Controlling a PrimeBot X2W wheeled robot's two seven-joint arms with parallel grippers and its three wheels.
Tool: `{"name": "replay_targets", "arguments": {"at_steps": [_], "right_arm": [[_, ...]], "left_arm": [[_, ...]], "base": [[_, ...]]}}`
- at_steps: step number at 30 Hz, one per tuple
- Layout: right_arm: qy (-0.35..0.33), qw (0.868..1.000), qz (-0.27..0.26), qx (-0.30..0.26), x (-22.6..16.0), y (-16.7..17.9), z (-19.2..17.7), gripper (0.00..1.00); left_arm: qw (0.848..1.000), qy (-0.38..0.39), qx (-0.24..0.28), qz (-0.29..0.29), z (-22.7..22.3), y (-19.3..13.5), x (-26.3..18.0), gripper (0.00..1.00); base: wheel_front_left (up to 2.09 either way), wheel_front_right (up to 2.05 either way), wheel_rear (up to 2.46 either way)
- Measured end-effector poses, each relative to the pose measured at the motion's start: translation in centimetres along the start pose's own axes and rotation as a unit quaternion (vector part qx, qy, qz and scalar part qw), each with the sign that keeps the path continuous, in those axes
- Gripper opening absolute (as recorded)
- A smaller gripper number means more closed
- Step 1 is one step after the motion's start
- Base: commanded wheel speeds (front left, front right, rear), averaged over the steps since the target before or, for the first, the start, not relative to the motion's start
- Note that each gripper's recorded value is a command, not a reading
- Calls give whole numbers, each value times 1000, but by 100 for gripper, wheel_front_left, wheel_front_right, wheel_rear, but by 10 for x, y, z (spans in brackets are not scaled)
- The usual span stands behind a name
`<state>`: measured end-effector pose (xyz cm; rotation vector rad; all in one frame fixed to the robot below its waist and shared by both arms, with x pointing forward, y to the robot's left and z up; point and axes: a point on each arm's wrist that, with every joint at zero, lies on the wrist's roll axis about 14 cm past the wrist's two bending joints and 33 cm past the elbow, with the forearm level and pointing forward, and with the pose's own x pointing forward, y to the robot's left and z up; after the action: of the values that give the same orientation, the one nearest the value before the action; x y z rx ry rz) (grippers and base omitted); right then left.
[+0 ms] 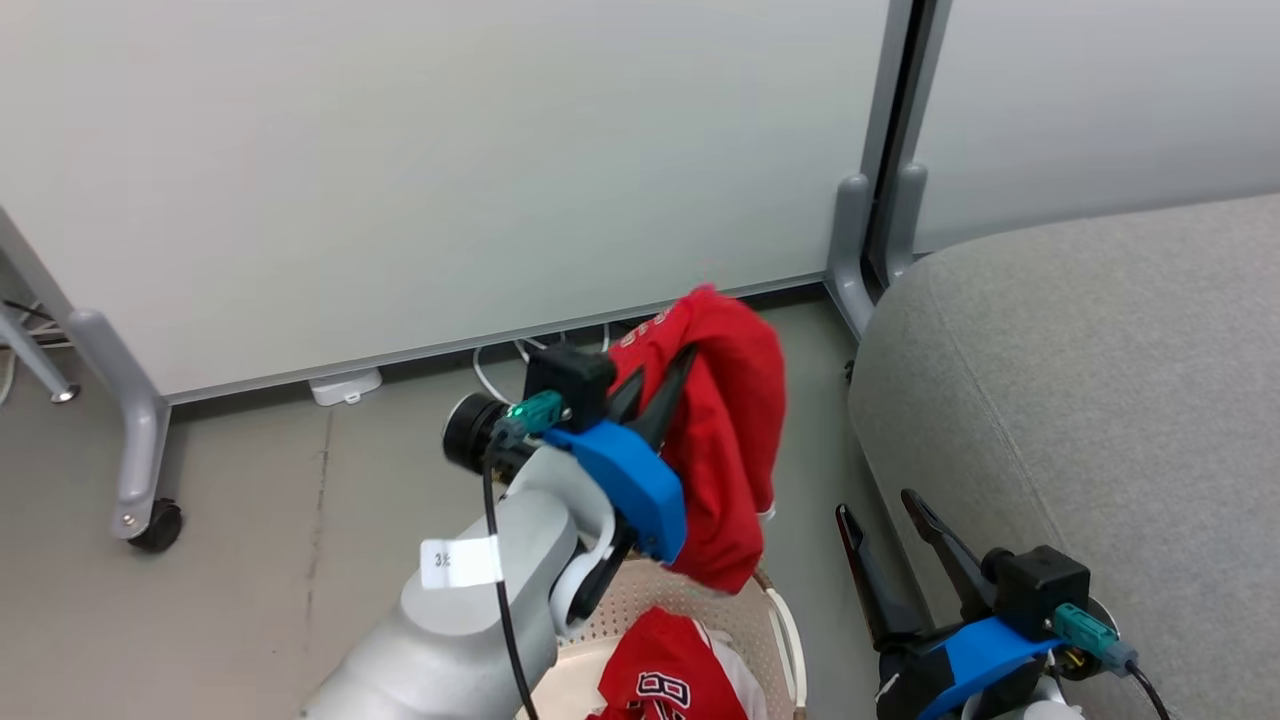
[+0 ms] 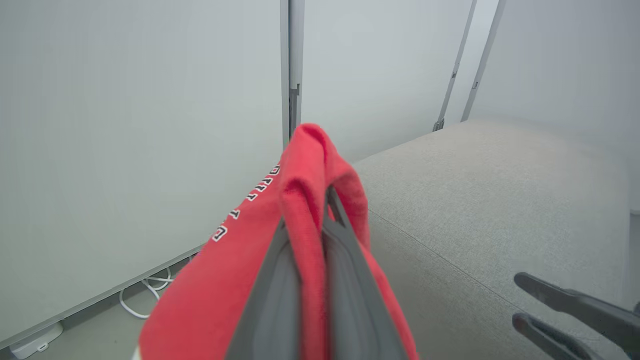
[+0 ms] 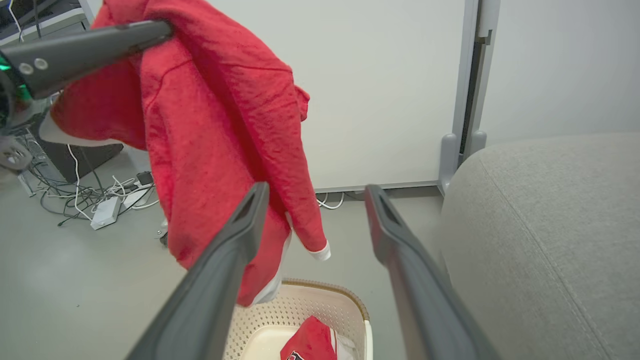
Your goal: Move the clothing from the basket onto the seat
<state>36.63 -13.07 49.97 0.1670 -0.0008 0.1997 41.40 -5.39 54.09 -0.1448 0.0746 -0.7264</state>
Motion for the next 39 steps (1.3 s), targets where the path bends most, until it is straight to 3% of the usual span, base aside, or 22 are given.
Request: {"name": "replay_targets", "arguments": {"at_steps": [8,17,26,39], "right_arm": [[-9,1000,20,-1,4,13,8,100],[0,1000,27,-2,5,18,6,100],[7,998,68,5,18,43,9,100],[40,995,83,-38,49,44,11,100]], "left_arm": [[999,-31,8,-17,38,-16,6,0],[1000,-15,3,-21,28,-21,10,0],[999,-4,8,-38,21,-29,14,0],[998,1,7,-59,19,-42,14,0]], "base": [[0,0,0],[0,0,0],[0,0,0],[0,0,0]]}}
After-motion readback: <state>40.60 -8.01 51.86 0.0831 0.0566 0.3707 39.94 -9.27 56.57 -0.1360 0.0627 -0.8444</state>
